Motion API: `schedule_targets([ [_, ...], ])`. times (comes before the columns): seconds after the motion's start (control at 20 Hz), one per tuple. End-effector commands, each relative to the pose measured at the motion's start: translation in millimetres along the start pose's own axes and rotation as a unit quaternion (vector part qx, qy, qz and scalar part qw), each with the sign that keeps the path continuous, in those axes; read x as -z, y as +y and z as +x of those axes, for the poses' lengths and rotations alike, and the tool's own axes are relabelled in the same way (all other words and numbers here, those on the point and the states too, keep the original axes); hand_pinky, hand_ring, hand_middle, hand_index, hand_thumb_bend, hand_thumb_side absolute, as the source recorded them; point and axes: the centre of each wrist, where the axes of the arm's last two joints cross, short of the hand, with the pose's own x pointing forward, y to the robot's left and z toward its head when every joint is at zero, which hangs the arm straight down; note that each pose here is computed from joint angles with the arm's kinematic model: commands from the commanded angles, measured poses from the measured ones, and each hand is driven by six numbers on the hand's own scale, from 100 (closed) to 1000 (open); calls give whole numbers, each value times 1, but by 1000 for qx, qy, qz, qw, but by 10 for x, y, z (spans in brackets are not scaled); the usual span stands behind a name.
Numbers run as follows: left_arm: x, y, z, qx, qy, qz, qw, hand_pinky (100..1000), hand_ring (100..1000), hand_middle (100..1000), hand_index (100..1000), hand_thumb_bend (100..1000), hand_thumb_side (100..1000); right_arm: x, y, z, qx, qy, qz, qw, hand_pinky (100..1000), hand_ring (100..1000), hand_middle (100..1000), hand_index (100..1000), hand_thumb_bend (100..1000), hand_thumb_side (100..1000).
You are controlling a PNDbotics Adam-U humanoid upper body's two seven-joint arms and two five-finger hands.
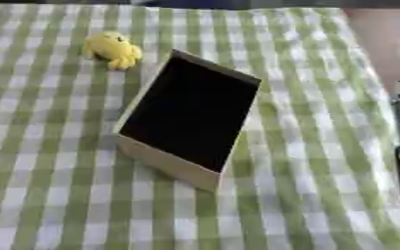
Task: Pick up objects on the table and place them in the box.
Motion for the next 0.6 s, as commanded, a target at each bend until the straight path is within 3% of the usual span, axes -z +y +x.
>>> schedule_targets([
  [0.05,197,77,90,40,-23,-46,998,627,735,761,833,484,566,66,-36,80,-10,-19,8,1000,761,781,721,868,100,1000],
  [0.35,494,94,203,97,-40,-129,986,631,738,760,837,469,588,72,-44,84,-14,-19,12,1000,761,781,720,867,100,1000],
  [0.6,820,133,214,161,-37,-198,966,639,742,757,839,456,596,80,-34,89,-13,-20,17,1000,761,781,720,867,100,1000],
])
